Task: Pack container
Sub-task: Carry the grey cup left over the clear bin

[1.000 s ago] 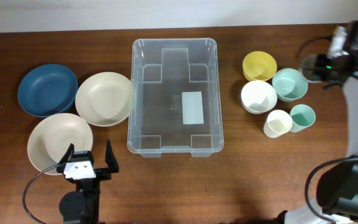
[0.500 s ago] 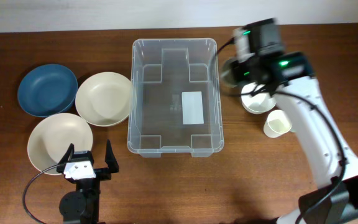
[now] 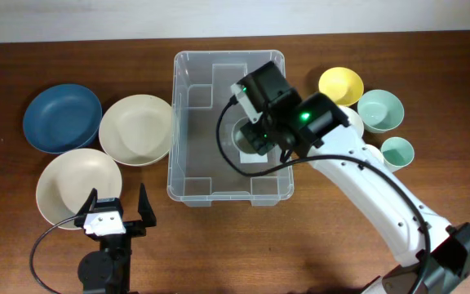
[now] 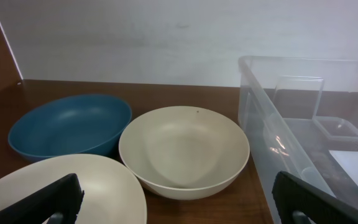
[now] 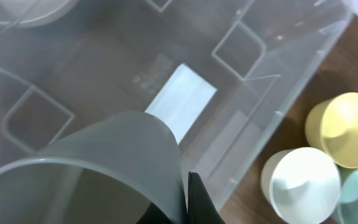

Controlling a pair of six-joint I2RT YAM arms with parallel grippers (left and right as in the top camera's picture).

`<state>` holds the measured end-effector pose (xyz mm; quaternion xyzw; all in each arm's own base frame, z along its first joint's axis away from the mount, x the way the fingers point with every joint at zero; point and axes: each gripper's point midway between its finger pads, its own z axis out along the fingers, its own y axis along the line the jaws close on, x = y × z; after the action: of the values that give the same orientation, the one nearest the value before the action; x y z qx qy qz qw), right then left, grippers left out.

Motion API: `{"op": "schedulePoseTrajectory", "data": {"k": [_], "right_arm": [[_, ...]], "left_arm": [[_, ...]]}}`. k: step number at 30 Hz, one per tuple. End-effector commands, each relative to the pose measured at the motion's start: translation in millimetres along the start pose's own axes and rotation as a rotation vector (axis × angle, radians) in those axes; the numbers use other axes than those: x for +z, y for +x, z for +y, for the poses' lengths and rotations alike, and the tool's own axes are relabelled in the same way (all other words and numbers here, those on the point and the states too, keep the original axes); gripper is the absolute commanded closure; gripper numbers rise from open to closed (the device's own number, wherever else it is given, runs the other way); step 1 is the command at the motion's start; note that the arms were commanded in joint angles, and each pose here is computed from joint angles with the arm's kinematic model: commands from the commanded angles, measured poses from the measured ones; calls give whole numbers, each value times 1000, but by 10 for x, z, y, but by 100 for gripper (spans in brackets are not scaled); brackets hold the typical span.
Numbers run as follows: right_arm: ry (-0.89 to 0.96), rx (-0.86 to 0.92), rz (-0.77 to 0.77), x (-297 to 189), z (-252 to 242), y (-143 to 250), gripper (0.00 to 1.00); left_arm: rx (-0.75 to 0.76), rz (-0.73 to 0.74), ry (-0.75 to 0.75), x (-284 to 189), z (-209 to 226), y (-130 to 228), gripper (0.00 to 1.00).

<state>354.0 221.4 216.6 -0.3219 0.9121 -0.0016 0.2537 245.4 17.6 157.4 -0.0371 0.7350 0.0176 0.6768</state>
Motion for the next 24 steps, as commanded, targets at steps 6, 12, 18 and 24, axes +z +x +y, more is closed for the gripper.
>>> {"op": "schedulePoseTrajectory", "data": {"k": [6,12,18,24], "right_arm": [[-35,27,104,136,183,210,96],[-53,32,192,170,229,422,96],[-62,41,273,321,285,693,96],[-63,36,304,462,317,845,96]], "left_arm": [[13,-3,-1,1,-3,14,0],[13,-3,-1,1,-2,14,0],[13,-3,-1,1,-3,14,0],[13,-3,-1,1,-3,14,0]]}}
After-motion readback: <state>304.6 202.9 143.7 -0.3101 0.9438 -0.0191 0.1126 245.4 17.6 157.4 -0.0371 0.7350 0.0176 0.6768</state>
